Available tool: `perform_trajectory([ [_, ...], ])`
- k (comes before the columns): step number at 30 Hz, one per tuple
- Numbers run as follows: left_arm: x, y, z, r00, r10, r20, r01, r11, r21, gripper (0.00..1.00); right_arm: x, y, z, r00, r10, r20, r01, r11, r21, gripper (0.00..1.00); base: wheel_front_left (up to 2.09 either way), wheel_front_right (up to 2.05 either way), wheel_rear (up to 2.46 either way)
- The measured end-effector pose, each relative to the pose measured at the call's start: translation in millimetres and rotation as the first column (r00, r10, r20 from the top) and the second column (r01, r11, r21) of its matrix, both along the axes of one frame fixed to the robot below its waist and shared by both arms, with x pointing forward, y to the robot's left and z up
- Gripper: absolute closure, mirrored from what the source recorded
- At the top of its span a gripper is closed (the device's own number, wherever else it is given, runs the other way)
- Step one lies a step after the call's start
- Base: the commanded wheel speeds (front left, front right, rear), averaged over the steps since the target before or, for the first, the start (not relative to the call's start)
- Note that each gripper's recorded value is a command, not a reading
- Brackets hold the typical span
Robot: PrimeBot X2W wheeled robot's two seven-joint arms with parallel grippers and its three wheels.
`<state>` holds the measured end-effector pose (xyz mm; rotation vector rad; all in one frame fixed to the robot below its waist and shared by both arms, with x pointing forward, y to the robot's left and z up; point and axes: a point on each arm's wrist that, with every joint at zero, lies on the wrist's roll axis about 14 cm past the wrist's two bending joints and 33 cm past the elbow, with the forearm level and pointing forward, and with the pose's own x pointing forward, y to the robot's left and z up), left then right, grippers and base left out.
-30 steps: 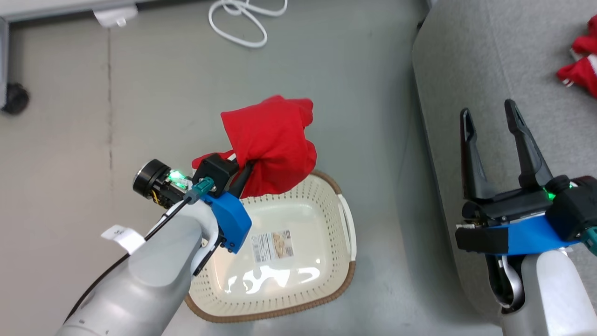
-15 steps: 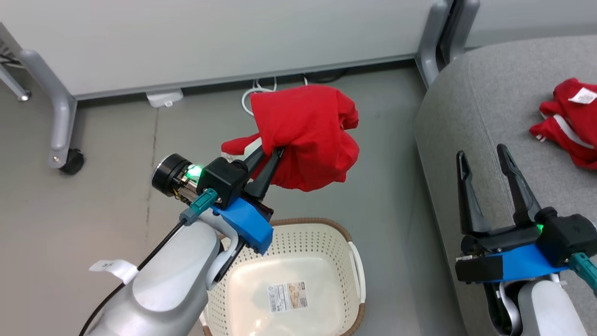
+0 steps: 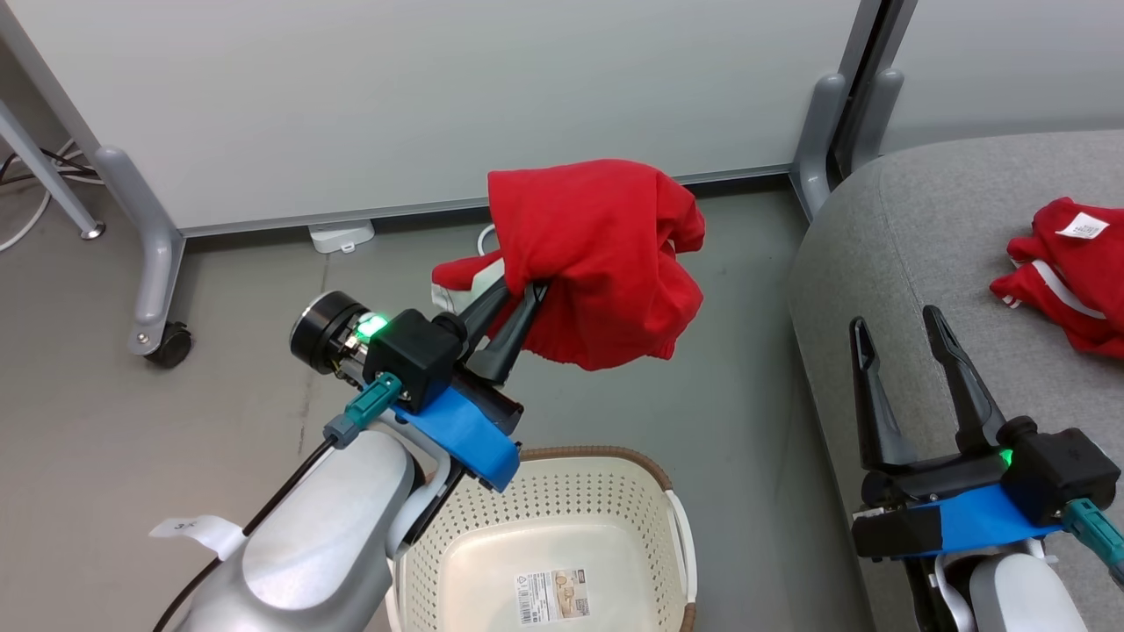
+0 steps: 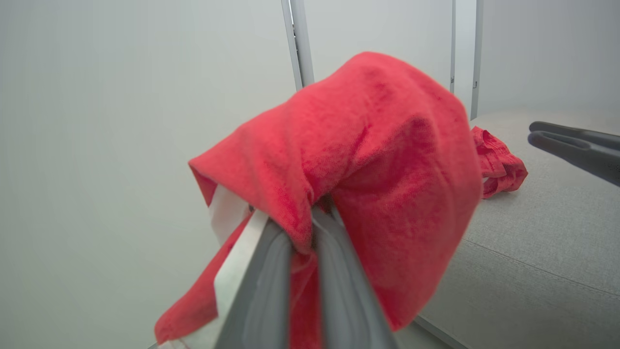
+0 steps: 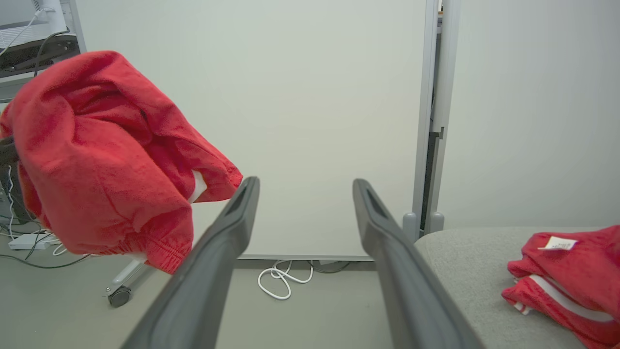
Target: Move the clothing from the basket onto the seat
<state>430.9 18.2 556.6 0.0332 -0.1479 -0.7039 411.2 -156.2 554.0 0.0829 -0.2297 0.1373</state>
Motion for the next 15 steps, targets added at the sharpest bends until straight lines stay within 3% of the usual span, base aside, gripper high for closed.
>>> perform_trajectory([
  [8, -4.4, -0.1, -4.6, 1.0, -0.003, -0.012, 0.003, 1.0, 0.006, 1.0, -2.1, 15.4, 17.6, 0.998, 0.045, 0.053, -0.045, 0.999, -0.007, 0.0, 0.0, 0.0, 0.0],
  [15, -5.9, 0.1, -6.1, 1.0, -0.003, -0.012, 0.003, 1.0, 0.017, 1.0, -4.0, 67.4, 46.5, 0.967, 0.215, 0.139, -0.211, 0.976, -0.047, 0.0, 0.0, 0.0, 0.0],
])
